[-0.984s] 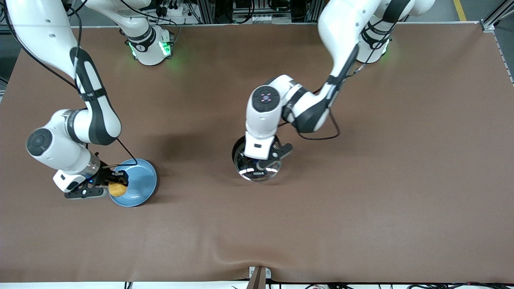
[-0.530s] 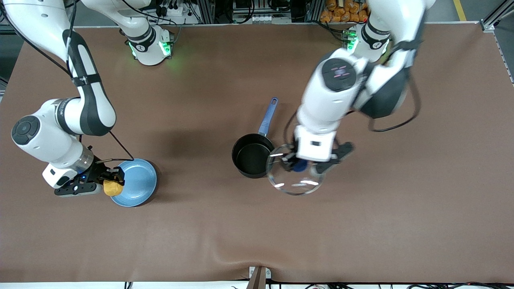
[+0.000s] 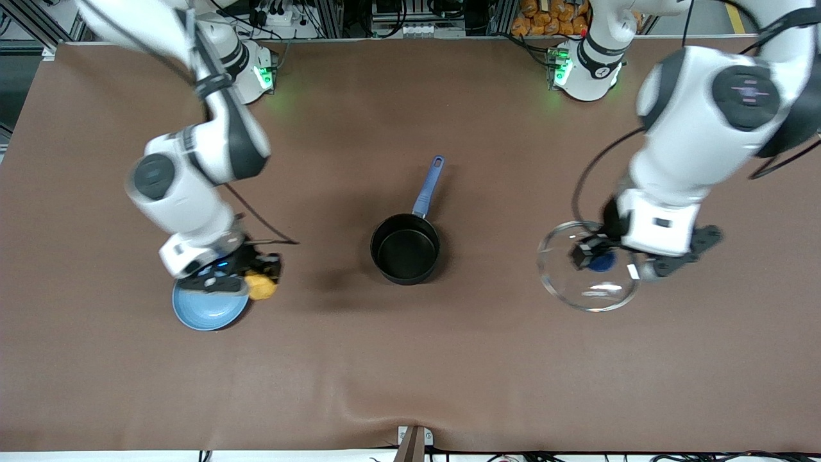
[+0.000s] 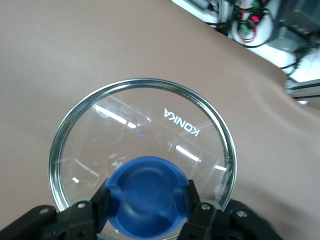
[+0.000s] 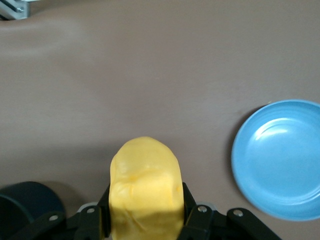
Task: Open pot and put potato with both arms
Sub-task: 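Lift the lid aside with the left gripper while the right gripper carries the potato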
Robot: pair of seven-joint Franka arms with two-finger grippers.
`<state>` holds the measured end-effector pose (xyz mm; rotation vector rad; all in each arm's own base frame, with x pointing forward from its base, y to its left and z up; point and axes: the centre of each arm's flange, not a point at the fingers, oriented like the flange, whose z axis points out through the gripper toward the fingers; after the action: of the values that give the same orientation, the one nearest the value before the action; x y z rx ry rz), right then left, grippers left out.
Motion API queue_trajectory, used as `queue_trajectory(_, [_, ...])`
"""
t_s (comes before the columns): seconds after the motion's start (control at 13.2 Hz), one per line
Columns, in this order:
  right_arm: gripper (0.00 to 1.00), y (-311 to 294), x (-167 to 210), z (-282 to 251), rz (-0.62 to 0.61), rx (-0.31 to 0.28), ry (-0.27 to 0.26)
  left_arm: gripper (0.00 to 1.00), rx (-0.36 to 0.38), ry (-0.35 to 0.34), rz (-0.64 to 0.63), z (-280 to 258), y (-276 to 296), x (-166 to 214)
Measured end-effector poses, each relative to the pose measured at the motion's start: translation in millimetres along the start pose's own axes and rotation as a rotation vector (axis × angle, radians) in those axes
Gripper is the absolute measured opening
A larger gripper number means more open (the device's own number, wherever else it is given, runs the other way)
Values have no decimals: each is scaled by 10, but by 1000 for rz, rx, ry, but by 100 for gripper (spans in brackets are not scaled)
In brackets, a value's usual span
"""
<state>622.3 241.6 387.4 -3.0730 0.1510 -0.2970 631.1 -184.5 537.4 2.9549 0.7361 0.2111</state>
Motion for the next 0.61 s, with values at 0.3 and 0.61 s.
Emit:
queue_trajectory(0.3, [52,-1102,-443,31,48,-39,-15,60,31,-62,50,213,-774,342])
queue_trajectory(0.61, [52,-1854,-824,525,6,-57,-41,60,81,-144,110,673,-1436,522])
